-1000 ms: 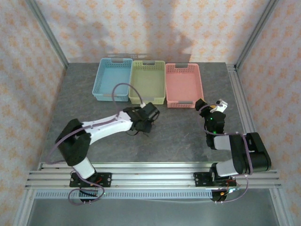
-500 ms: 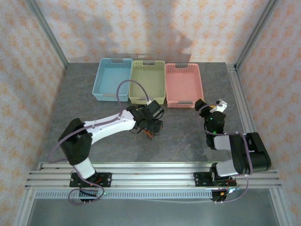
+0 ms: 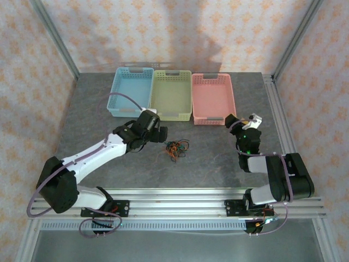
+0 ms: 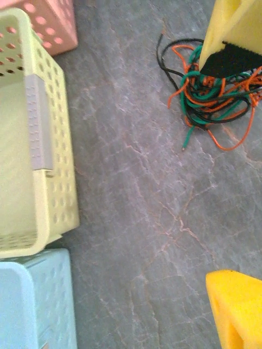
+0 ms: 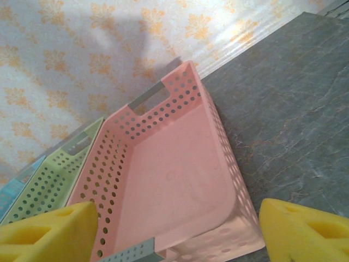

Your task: Untangle the cables

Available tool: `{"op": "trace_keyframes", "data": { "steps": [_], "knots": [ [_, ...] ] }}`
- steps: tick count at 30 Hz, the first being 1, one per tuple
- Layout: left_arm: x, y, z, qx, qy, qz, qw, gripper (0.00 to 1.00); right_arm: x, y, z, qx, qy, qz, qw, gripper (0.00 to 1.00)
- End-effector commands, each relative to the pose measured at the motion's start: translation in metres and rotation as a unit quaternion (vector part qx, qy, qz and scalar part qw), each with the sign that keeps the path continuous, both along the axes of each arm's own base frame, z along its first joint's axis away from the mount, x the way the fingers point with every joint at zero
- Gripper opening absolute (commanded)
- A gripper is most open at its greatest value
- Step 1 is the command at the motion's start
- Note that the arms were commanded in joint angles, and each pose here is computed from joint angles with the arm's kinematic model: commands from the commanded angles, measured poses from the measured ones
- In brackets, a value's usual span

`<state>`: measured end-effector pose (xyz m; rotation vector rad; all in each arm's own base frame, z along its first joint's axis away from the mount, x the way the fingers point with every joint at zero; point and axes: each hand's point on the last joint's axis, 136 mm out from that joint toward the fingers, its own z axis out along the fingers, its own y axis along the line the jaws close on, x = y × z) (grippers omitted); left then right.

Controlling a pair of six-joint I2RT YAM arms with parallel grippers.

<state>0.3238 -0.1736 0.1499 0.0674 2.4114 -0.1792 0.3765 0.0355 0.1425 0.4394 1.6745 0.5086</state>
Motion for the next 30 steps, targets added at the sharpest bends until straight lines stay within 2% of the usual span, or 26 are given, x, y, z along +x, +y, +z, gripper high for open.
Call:
{"op": "trace_keyframes", "data": {
  "steps": [1, 7, 15, 20, 24, 26, 28, 30],
  "knots": [
    [0.015, 0.009, 0.013, -0.029, -0.053, 0.024, 0.998, 0.93, 0.004, 0.018, 0.012, -0.01, -0.014, 0.041, 0.999, 0.76],
    [0.02, 0.027, 0.007, -0.083, -0.071, 0.045, 0.993, 0.92, 0.002, 0.046, 0.02, -0.033, -0.027, 0.099, 0.994, 0.73],
    [0.017, 0.019, 0.022, -0.119, -0.118, 0.011, 0.986, 0.91, -0.005, 0.105, 0.033, -0.074, -0.037, 0.199, 0.977, 0.69],
    [0.011, 0.024, 0.037, -0.136, -0.165, 0.012, 0.977, 0.91, -0.01, 0.144, 0.038, -0.14, -0.007, 0.261, 0.955, 0.69],
    [0.008, 0.027, 0.047, -0.146, -0.182, 0.016, 0.972, 0.95, -0.013, 0.165, 0.042, -0.159, 0.0, 0.307, 0.938, 0.7],
    [0.008, 0.027, 0.05, -0.154, -0.188, 0.016, 0.97, 1.0, -0.015, 0.176, 0.035, -0.164, 0.005, 0.336, 0.928, 0.7],
    [0.008, 0.025, 0.053, -0.159, -0.188, 0.013, 0.969, 1.0, -0.016, 0.183, 0.02, -0.173, 0.011, 0.353, 0.919, 0.69],
    [0.012, 0.039, 0.048, -0.156, -0.171, 0.07, 0.97, 1.0, -0.014, 0.188, 0.009, -0.174, 0.012, 0.362, 0.916, 0.68]
  ]
}}
